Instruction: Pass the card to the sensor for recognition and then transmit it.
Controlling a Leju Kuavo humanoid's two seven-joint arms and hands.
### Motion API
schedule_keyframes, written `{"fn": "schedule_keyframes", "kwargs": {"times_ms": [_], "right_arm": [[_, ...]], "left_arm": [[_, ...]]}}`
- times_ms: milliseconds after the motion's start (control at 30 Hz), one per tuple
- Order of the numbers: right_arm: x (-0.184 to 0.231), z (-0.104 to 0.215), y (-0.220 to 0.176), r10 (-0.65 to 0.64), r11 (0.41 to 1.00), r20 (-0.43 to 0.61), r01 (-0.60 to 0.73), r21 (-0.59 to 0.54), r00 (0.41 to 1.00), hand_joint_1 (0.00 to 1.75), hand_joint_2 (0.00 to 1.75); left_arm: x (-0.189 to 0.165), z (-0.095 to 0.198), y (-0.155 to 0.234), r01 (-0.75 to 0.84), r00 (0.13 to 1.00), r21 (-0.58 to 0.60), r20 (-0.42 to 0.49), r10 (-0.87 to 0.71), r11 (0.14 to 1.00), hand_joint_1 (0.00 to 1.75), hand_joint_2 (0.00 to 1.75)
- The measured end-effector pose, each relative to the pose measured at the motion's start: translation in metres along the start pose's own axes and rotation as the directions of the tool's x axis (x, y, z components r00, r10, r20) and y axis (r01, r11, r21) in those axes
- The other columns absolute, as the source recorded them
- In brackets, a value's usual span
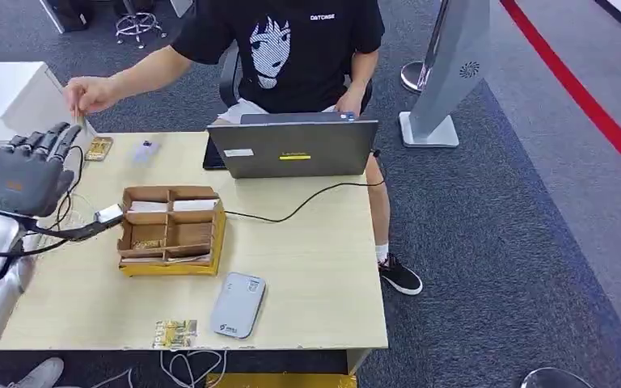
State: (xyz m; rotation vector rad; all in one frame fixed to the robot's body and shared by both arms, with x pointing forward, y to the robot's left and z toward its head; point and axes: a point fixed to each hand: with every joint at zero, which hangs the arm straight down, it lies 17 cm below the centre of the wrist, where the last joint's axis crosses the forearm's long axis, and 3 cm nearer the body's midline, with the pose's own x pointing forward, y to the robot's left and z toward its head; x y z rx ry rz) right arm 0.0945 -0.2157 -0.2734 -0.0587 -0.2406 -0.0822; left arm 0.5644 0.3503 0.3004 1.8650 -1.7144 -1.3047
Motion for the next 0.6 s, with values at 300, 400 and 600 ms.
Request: {"fn": "schedule_keyframes", "kwargs": {"times_ms": [300, 400, 600], "right_arm": [[0.0, 0.0, 0.0, 0.0, 1.0, 0.0, 0.0, -0.001, 1.0, 0.0, 1.75], [0.0, 0.0, 0.0, 0.0, 1.0, 0.0, 0.0, -0.001, 1.0, 0.0, 1.75], [0.0, 0.0, -0.001, -0.016, 1.0, -0.003, 0.016, -0.005, 1.0, 0.0, 1.75]], "left_arm": [[0.011, 0.001, 0.013, -0.011, 1.0, 0.039, 0.016, 0.01, 0.999, 0.0, 1.75], [0.012, 0.002, 0.015, -0.011, 1.0, 0.042, 0.017, 0.01, 0.999, 0.0, 1.75], [0.027, 0.015, 0.044, -0.117, 0.993, 0.134, 0.022, 0.115, 0.984, 0.0, 1.75]]}}
